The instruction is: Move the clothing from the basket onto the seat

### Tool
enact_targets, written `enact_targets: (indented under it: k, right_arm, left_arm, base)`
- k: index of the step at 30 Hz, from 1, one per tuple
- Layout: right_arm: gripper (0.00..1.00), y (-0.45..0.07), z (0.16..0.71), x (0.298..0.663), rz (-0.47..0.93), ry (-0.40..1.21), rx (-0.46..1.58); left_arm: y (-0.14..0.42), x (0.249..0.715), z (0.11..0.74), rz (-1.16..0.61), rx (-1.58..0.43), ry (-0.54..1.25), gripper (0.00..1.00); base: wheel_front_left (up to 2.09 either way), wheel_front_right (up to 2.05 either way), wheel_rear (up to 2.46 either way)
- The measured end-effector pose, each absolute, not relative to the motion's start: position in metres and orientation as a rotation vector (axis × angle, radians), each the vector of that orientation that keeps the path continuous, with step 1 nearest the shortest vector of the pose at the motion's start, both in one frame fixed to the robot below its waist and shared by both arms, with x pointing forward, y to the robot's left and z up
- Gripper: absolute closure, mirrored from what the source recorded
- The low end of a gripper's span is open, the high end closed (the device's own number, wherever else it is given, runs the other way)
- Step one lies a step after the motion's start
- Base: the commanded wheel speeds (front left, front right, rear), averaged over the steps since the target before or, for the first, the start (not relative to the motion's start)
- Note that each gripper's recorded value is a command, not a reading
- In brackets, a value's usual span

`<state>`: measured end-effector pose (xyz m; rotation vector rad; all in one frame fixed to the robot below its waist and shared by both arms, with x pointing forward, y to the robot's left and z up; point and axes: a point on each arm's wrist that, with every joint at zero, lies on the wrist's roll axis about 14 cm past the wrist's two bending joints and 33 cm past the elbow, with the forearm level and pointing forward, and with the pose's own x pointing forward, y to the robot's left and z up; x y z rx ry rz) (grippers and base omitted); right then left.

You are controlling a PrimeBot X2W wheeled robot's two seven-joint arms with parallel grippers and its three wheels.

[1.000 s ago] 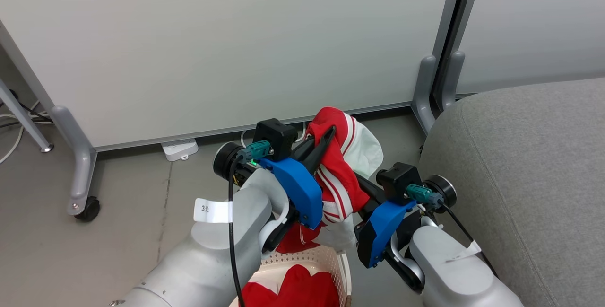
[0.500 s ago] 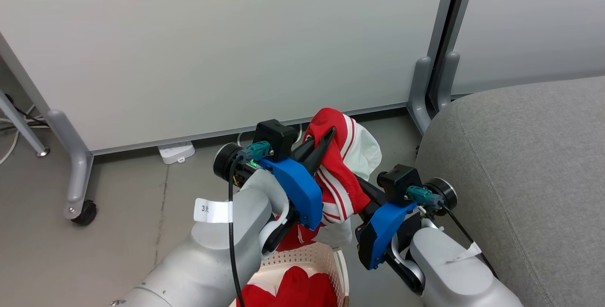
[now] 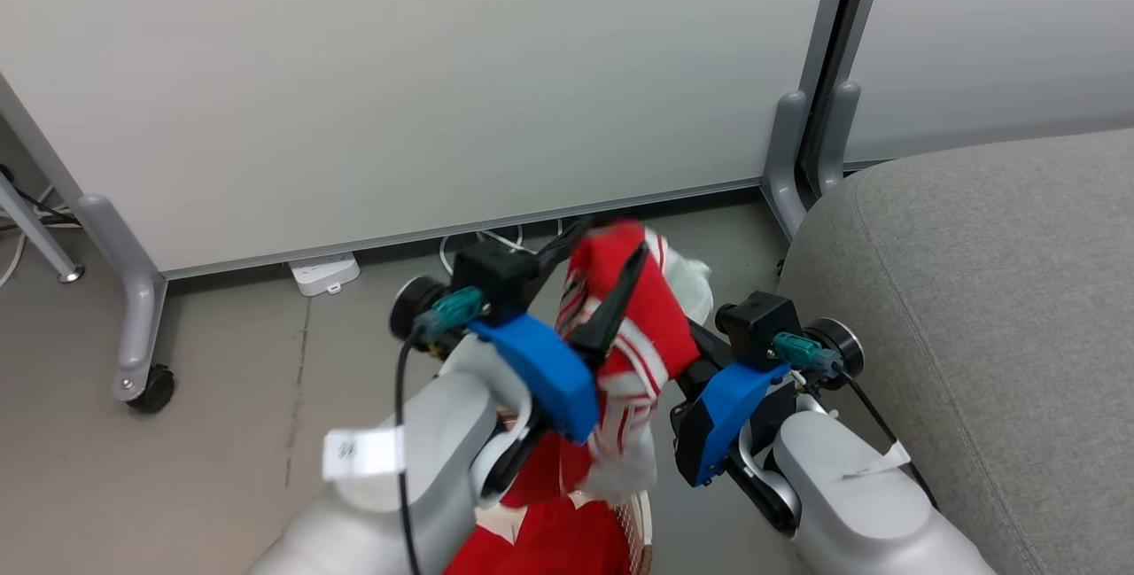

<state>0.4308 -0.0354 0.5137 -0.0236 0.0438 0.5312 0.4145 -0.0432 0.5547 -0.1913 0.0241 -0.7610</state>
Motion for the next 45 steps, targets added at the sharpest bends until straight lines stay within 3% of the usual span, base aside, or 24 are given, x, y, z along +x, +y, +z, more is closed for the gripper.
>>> enact_targets:
  k: [24,35,45]
  right_arm:
    - [1.0,-0.049,0.517,0.443,0.478,0.021,-0.002]
    - [1.0,-0.057,0.516,0.441,0.457,0.02,-0.002]
    - [1.0,-0.107,0.513,0.429,0.337,0.029,-0.013]
  left_arm:
    - [0.075,0.371,0.485,-0.415,-0.192,0.03,0.0]
    - [0.073,0.371,0.484,-0.411,-0.189,0.028,0.0]
    - [0.029,0.376,0.478,-0.542,-0.193,0.055,0.0]
  base:
    - [0.0,0.0,0.0]
    - [0.0,0.0,0.0]
    - [0.0,0.0,0.0]
